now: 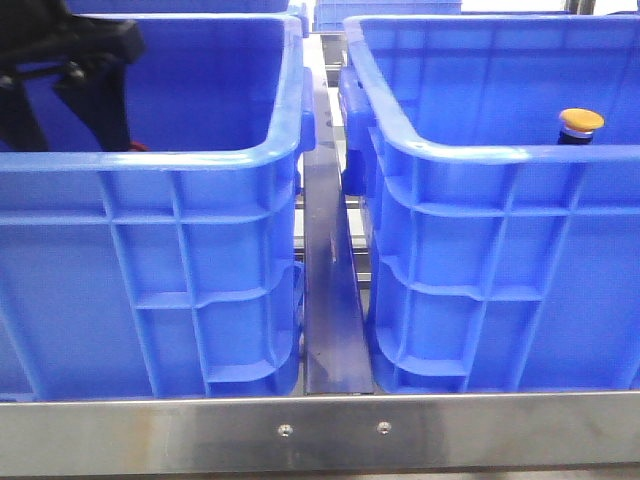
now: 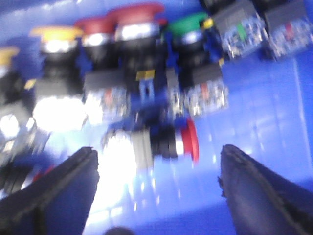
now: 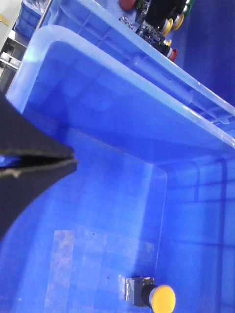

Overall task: Pick red and yellow buttons and place in box
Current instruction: 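Grasp a red-capped button in the button bin with the left gripper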

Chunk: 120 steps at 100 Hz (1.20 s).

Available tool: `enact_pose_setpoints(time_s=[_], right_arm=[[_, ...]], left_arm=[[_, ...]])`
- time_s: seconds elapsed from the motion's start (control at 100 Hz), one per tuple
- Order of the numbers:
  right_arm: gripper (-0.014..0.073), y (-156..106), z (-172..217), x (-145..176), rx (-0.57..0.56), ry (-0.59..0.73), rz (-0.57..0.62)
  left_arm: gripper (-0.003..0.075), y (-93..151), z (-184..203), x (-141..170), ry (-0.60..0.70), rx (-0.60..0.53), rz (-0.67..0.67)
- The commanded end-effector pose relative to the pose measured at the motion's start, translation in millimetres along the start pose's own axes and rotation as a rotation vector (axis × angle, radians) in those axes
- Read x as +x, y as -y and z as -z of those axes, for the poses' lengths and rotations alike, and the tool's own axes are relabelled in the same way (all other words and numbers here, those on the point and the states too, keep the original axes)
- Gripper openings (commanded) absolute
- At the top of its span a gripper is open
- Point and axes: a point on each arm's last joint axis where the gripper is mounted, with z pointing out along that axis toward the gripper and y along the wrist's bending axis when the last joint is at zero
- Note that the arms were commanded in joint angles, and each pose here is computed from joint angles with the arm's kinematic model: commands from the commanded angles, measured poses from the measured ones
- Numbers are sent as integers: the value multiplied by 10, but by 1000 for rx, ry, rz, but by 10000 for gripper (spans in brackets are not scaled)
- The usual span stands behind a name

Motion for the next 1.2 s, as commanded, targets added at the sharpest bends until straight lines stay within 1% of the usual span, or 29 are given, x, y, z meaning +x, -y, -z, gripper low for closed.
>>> enact_pose_setpoints(time_s=[0.0, 0.27, 0.44, 0.49, 0.54, 0.59, 0.71, 0.78, 0.85, 0.96, 1.09, 1.19], right_arm=[[-21, 5, 39, -112, 19, 67, -6], [-21, 5, 39, -112, 19, 67, -6], [-21, 5, 39, -112, 19, 67, -6], [-21, 5, 39, -112, 19, 67, -6], [-21, 5, 39, -112, 19, 67, -6], [-21, 5, 39, -112, 19, 67, -6], [-21, 5, 39, -112, 19, 67, -6], [-21, 5, 39, -112, 19, 67, -6], [-21, 5, 39, -112, 19, 67, -6], [-21, 5, 39, -112, 19, 67, -6], [-21, 5, 39, -112, 19, 67, -6], [-21, 5, 39, -112, 19, 67, -6]], left_arm=[[480, 12, 102, -166, 80, 8, 12], [480, 27, -299, -336, 19, -15, 1], [479, 30, -347, -352, 17, -16, 0], [467, 30, -347, -352, 17, -16, 0], [433, 31, -347, -354, 18, -15, 0], [377, 30, -347, -354, 18, -16, 0], [186, 30, -339, -356, 23, -15, 0], [97, 31, -329, -358, 26, -15, 0], [31, 30, -308, -362, 34, -15, -1], [-21, 29, -160, -395, 98, -11, -5], [-20, 27, 136, -393, 193, 3, -4], [-20, 44, 370, -322, 268, 21, -9]])
